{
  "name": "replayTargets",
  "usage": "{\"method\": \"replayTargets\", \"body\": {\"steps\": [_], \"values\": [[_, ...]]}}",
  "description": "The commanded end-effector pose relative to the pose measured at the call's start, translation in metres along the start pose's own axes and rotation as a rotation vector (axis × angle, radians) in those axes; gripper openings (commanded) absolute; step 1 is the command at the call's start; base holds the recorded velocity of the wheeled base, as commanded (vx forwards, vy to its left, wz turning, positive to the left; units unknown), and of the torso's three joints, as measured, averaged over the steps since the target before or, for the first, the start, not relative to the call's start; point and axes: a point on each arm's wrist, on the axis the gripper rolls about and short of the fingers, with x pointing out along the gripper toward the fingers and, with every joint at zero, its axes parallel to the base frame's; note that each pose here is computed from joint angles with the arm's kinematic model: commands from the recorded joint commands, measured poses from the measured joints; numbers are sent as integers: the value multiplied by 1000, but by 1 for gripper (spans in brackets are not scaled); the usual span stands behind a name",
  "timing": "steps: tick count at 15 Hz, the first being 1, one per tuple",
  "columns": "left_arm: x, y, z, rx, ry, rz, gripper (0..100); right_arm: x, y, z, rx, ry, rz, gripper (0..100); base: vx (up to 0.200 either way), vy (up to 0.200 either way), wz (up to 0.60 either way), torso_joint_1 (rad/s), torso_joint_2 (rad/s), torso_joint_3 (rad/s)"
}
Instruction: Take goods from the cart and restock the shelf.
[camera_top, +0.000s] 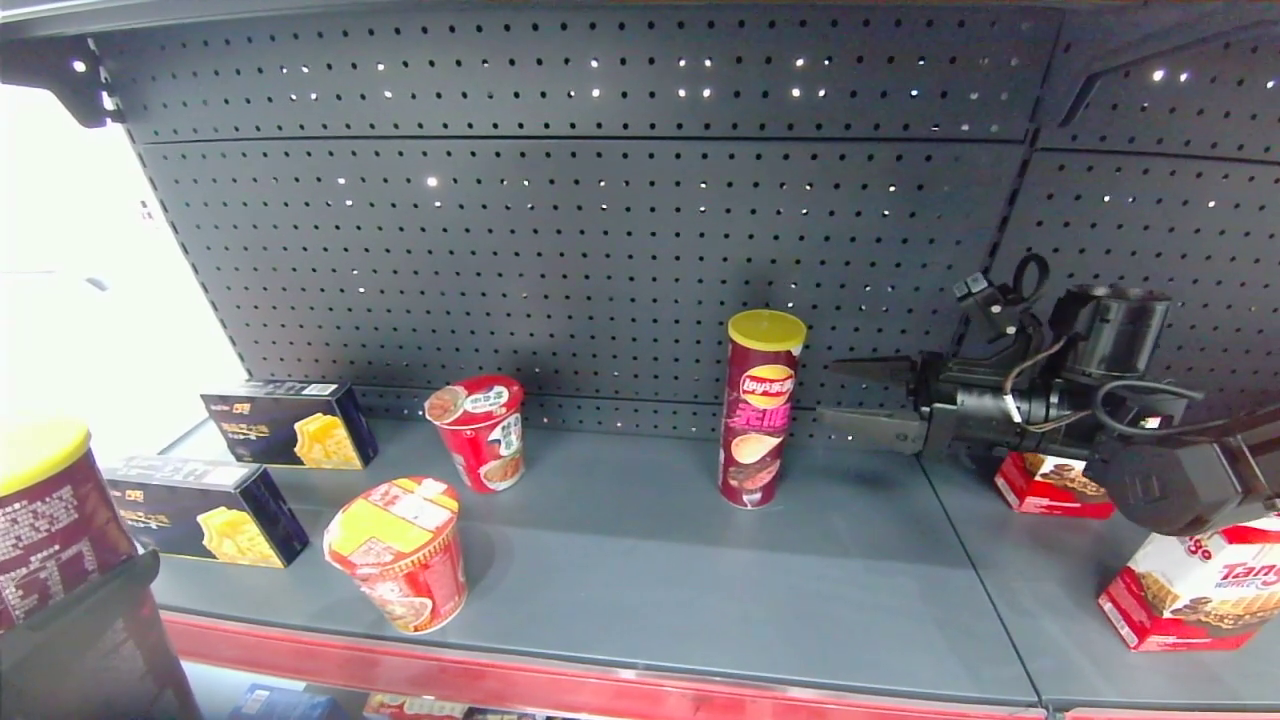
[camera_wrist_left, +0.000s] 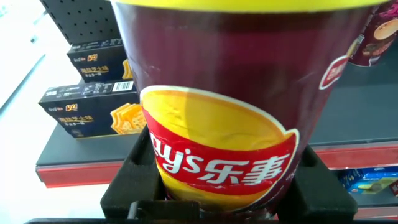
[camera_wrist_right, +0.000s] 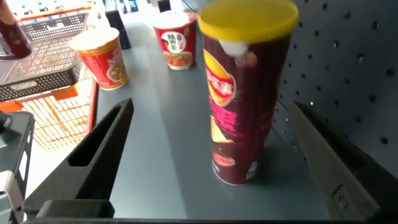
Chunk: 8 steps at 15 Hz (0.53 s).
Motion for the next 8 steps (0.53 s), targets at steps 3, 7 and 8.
{"method": "replayTargets", "body": {"steps": [3, 7, 8], "values": [[1, 0, 0, 1, 5, 1, 0, 17, -4, -21, 22, 17, 32, 100, 0, 0, 0, 0, 0, 0], [1, 0, 0, 1, 4, 1, 0, 24, -12, -37, 28, 21, 33, 100, 0, 0, 0, 0, 0, 0], [1, 0, 1, 1, 4, -2, 0, 24, -13, -39, 31, 23, 33, 100, 0, 0, 0, 0, 0, 0]]}}
